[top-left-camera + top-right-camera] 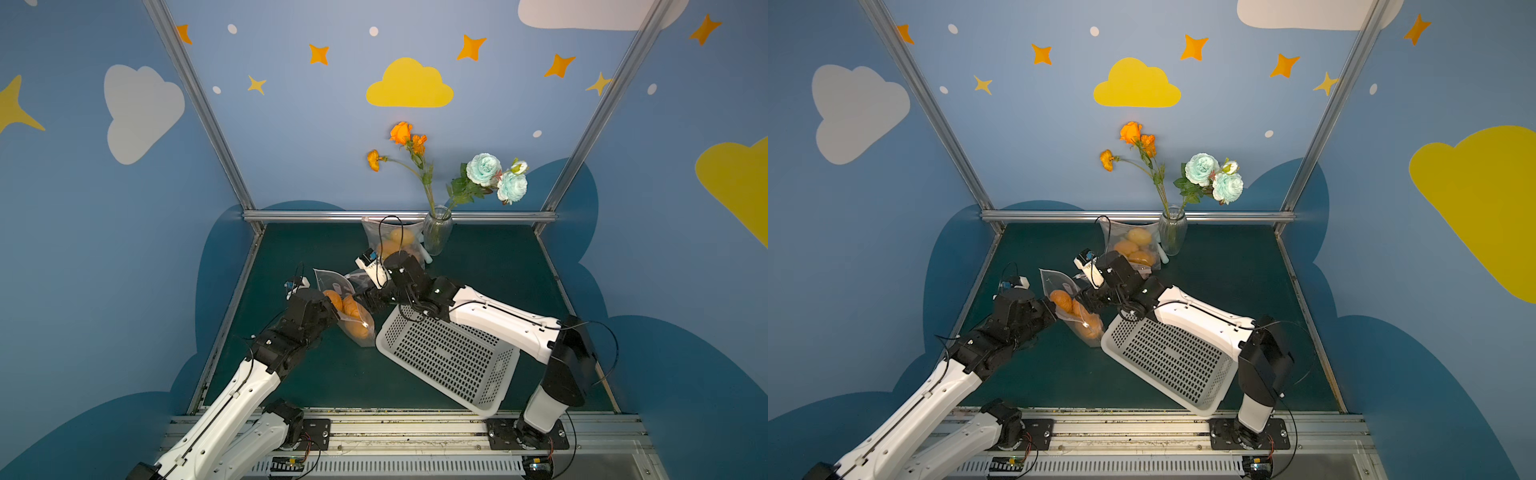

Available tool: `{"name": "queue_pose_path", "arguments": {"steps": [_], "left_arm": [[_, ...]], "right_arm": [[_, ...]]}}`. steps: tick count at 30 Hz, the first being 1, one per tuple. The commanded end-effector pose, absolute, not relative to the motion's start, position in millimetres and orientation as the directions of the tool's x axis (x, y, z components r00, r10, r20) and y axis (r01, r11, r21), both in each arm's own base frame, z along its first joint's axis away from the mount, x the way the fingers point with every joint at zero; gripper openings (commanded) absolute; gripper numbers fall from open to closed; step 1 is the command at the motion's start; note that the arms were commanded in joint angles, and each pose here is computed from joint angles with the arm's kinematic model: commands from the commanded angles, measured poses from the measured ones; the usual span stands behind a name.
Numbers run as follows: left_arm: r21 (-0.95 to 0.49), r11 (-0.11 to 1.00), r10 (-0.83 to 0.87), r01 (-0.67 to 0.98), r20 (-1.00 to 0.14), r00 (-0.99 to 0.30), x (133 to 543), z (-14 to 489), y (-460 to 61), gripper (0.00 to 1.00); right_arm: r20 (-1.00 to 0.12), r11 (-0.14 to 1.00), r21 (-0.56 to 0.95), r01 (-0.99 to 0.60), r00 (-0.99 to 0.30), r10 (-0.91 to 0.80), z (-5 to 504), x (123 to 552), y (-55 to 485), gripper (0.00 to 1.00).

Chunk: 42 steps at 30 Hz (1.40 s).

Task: Put the potatoes into a zipper bag and zip it
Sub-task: Adjust the zipper food storage bag at the center of the board, then zip the zipper on the zipper food storage bag.

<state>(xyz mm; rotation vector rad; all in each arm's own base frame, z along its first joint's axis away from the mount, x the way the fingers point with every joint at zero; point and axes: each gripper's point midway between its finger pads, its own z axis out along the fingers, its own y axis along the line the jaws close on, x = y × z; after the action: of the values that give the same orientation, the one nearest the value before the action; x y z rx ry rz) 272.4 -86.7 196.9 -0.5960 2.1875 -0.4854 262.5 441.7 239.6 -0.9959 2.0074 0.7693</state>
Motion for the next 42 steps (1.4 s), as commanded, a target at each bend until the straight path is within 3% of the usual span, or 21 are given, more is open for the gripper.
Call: {"name": "queue_pose_path", "arguments": {"steps": [1, 8, 14, 15, 20, 27, 42], "left_arm": [[-0.521, 0.810, -0.570, -0.271, -0.587, -0.575, 269, 190, -81, 0.03], [-0.524, 0.801, -0.583, -0.290, -0.572, -0.577, 270, 186, -75, 0.03], [-0.534, 0.796, -0.586, -0.283, -0.564, -0.582, 269, 185, -76, 0.03], [-0.536, 0.796, -0.586, -0.282, -0.564, -0.582, 269, 186, -76, 0.03], [-0.541, 0.794, -0.588, -0.278, -0.566, -0.578, 268, 187, -75, 0.03], [-0.540, 0.793, -0.590, -0.282, -0.563, -0.579, 268, 186, -74, 0.03], [-0.541, 0.790, -0.595, -0.290, -0.558, -0.578, 269, 184, -71, 0.03]], "right_arm": [[-0.917, 0.489, 0.123, -0.864, -0.287, -0.277, 282, 259, 430, 0.65], [-0.966, 0.562, 0.083, -0.823, -0.206, -0.159, 272, 254, 390, 0.69], [-0.991, 0.442, 0.067, -0.894, -0.110, -0.072, 261, 227, 389, 0.86], [-0.989, 0.412, 0.056, -0.910, -0.106, -0.100, 254, 223, 393, 0.86], [-0.964, 0.262, 0.087, -0.961, -0.148, -0.221, 225, 202, 412, 0.63], [-0.981, 0.099, 0.046, -0.994, -0.064, -0.184, 211, 175, 426, 0.62], [-0.974, 0.165, 0.006, -0.986, -0.043, -0.222, 190, 185, 440, 0.60]]}}
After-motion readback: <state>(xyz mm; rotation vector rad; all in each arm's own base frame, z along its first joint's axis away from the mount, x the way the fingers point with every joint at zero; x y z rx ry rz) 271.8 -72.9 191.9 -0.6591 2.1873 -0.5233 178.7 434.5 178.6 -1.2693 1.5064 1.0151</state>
